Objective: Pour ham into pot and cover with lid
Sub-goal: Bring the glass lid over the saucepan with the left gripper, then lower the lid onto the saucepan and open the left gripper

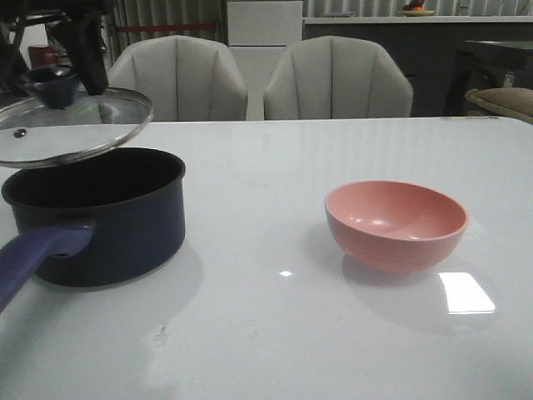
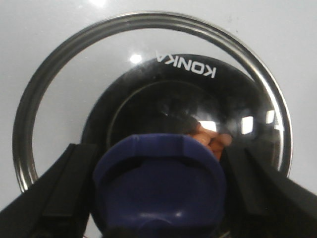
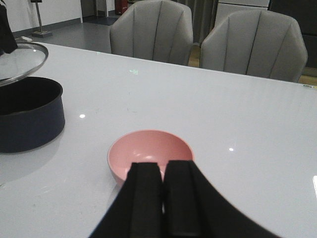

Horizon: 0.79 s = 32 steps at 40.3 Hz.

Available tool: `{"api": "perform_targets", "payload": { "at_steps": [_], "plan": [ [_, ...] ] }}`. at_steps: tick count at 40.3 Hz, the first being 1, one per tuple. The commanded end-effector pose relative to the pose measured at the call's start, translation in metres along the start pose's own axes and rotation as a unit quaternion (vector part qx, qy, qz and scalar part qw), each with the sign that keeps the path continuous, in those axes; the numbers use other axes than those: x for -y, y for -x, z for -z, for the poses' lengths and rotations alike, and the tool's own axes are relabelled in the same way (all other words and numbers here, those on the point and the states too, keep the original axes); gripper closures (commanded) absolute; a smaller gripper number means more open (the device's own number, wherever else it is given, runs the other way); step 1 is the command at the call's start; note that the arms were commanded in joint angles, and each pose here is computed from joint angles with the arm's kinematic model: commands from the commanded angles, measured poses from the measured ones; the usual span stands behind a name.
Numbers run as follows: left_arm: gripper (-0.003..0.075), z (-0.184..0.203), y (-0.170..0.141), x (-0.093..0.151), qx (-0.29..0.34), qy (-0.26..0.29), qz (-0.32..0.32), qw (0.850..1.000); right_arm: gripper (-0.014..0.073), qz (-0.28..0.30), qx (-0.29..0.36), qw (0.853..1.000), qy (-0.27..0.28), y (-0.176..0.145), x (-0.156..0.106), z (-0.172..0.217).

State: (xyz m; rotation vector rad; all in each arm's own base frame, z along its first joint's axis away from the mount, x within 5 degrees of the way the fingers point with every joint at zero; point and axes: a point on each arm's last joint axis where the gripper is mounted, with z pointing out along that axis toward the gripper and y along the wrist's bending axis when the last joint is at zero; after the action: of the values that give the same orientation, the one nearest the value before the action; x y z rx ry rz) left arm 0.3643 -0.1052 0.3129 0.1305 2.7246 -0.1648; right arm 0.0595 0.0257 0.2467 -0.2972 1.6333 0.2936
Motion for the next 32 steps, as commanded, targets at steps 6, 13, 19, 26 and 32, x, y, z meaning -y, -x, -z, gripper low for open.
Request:
{"api": "perform_targets", "payload": {
  "at_steps": [6, 13, 19, 26, 32],
  "plan": [
    [0.0334, 0.023, 0.006, 0.019, 0.051, -0.030, -0.014, 0.998, 0.0445, 0.002, 0.044, 0.999, -0.015, 0.015, 0.003, 0.001],
    [0.0334, 0.011, 0.006, 0.020, 0.034, -0.029, -0.012, 0.999, 0.0445, 0.002, 0.044, 0.999, -0.015, 0.015, 0.003, 0.001],
    [0.0334, -0.002, 0.007, 0.020, 0.020, -0.027, -0.012, 0.999, 0.0445, 0.002, 0.044, 0.999, -0.015, 0.015, 0.003, 0.001],
    [0.0330, -0.012, 0.007, 0.020, 0.006, -0.026, -0.010, 1.000, 0.0445, 0.002, 0.044, 0.999, -0.015, 0.015, 0.003, 0.001],
    [0.0256, -0.015, 0.005, 0.019, -0.008, -0.023, -0.009, 1.000, 0.0445, 0.002, 0.044, 0.999, -0.015, 0.015, 0.003, 0.001]
  ]
}}
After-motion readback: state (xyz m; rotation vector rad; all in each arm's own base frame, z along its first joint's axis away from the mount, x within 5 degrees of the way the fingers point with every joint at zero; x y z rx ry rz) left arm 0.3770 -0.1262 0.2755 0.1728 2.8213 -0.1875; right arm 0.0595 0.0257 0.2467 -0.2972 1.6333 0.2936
